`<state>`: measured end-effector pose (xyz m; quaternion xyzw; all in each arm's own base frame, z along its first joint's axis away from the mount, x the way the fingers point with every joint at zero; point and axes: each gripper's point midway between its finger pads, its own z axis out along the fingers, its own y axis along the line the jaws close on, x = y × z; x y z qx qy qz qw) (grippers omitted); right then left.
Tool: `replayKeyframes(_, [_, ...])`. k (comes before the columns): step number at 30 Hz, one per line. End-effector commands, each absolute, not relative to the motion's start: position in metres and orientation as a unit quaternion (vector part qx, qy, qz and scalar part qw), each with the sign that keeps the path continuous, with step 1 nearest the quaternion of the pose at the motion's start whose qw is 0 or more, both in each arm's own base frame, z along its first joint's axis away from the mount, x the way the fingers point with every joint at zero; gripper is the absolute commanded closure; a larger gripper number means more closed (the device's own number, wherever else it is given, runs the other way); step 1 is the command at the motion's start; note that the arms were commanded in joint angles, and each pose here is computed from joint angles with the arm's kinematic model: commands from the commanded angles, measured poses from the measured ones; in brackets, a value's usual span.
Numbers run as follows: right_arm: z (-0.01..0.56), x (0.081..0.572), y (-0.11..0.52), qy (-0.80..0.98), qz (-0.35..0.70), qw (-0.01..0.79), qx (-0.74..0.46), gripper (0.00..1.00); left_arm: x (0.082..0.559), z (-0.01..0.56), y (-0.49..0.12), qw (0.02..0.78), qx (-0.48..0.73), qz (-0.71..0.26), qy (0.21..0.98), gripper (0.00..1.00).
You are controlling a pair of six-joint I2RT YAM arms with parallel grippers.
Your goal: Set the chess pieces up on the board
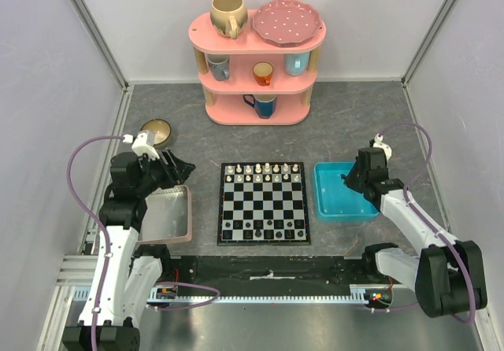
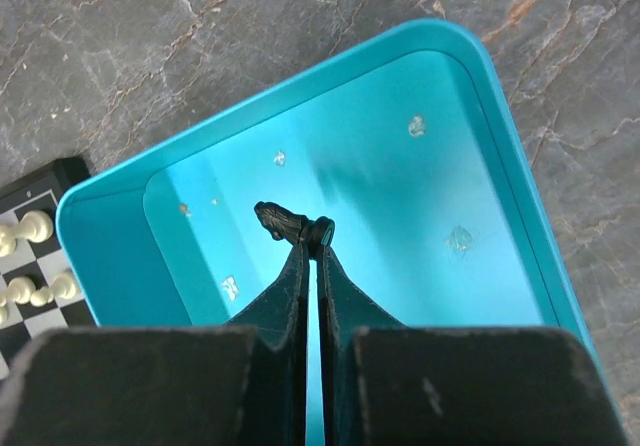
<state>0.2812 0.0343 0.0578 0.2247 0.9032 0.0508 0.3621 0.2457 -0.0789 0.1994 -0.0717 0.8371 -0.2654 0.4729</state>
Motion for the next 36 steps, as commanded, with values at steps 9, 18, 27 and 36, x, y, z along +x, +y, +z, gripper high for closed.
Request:
replayKeyframes(9, [0.111,0.263,0.058,0.896,0.13,0.39,0.165,1.0,0.239,0.244,-0.132,0.464,0.029,-0.419,0.78,0.41])
replayKeyframes(18, [0.154,0.256,0.084,0.87,0.209,0.435,0.104,1.0,0.232,0.273,-0.242,0.429,0.125,-0.472,0.76,0.41])
replayKeyframes(27, [0.189,0.249,0.091,0.845,0.242,0.467,0.096,1.0,0.25,0.286,-0.33,0.433,0.175,-0.488,0.738,0.34])
replayKeyframes(36, [0.198,0.247,0.089,0.835,0.248,0.477,0.114,1.0,0.262,0.269,-0.41,0.402,0.189,-0.482,0.755,0.22])
